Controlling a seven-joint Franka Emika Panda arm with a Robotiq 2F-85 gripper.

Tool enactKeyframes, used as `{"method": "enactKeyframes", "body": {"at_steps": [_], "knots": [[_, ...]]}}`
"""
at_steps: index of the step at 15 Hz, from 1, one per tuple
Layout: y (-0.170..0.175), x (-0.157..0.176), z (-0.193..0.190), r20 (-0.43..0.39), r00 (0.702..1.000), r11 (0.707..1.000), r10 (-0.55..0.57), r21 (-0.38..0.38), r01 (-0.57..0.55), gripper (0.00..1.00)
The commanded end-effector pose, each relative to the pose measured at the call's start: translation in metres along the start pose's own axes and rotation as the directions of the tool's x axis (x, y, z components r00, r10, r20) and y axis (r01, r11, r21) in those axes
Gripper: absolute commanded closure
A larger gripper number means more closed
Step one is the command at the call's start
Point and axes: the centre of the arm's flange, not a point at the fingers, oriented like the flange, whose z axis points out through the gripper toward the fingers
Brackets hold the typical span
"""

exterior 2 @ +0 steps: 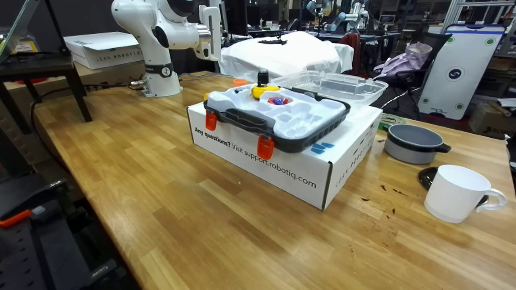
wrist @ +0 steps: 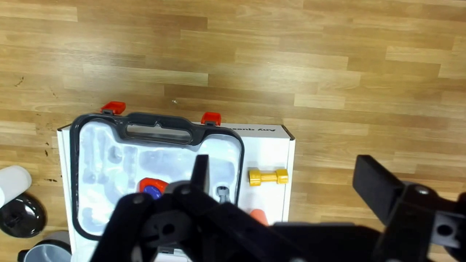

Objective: Pick up the black salt cellar from the box and put it on the table.

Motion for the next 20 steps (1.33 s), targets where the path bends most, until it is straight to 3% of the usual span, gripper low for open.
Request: {"method": "enactKeyframes", "body": {"at_steps": [1,12,20], "knots": [[0.000,0.000,-0.001,-0.003,1.000,1.000,0.001,0.000,-0.001,0.00],[-0.001,0.002,-0.005,-0.018,1.000,1.000,0.009,-0.007,-0.009,0.00],[-0.062,0.050,0.000,-0.033,0.993,0.993,-0.116,-0.024,0.115,0.00]]}}
